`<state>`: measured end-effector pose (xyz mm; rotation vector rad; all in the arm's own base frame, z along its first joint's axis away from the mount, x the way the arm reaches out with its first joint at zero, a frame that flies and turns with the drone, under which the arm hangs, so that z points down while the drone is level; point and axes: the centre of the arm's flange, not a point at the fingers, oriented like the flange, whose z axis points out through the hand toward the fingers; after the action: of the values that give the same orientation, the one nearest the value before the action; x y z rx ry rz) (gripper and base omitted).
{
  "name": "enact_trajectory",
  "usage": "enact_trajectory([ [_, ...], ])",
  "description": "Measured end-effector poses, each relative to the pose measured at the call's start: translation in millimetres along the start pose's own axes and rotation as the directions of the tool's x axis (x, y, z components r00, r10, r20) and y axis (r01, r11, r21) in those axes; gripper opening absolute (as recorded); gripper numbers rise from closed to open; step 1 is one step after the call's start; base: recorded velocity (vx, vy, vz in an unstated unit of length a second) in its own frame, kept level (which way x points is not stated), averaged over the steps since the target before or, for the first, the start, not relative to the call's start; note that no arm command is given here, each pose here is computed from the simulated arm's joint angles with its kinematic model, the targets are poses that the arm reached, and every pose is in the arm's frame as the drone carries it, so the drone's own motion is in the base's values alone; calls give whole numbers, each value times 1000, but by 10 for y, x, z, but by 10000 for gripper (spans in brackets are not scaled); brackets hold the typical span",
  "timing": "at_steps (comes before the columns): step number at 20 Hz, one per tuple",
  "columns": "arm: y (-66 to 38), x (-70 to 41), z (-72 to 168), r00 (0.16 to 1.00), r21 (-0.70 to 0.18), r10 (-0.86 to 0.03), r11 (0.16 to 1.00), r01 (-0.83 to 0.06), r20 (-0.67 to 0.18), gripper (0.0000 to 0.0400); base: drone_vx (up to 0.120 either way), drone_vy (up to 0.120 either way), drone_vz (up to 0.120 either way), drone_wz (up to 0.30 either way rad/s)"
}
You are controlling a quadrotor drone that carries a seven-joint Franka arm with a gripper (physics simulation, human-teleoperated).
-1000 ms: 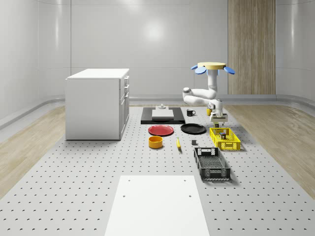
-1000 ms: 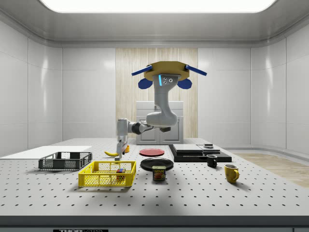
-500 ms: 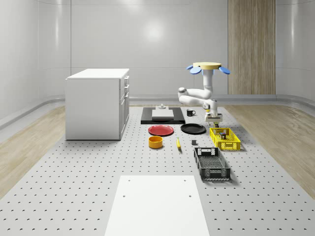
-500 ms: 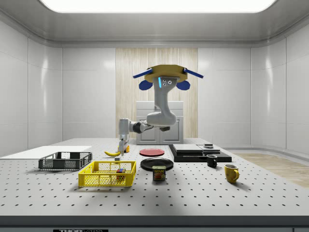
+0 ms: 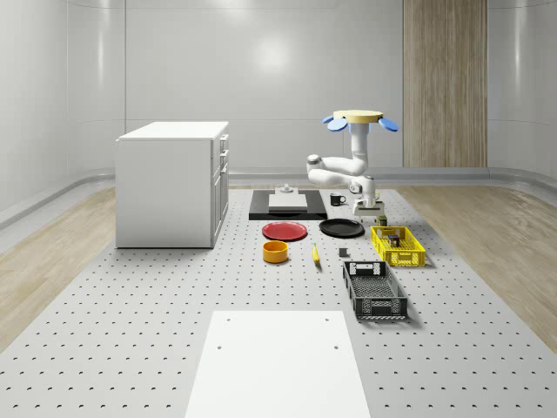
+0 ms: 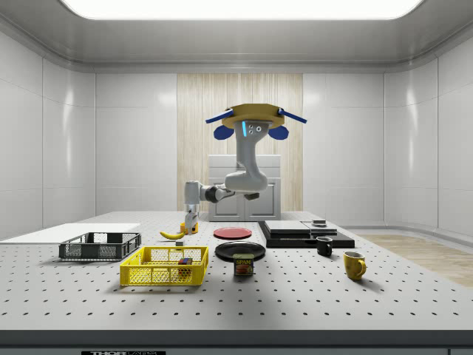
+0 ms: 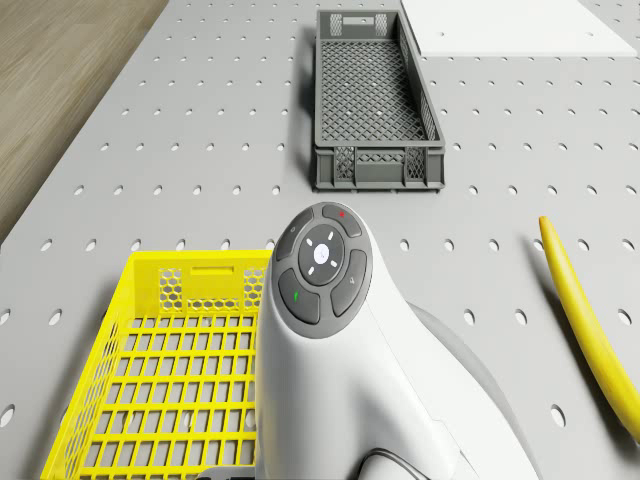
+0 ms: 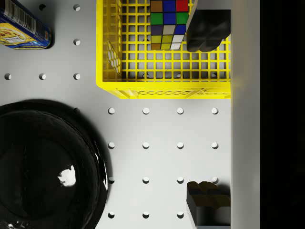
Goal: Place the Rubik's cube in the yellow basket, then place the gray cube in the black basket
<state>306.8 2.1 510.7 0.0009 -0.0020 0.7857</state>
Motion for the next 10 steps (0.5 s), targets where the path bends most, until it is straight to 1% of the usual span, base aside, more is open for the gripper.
enact_trajectory([
  [4,0,0,0,1000,0,0,1000,0,0,400,0,-120,0,0],
  [5,0,0,0,1000,0,0,1000,0,0,400,80,-120,0,0],
  [10,0,0,0,1000,0,0,1000,0,0,400,120,-120,0,0],
])
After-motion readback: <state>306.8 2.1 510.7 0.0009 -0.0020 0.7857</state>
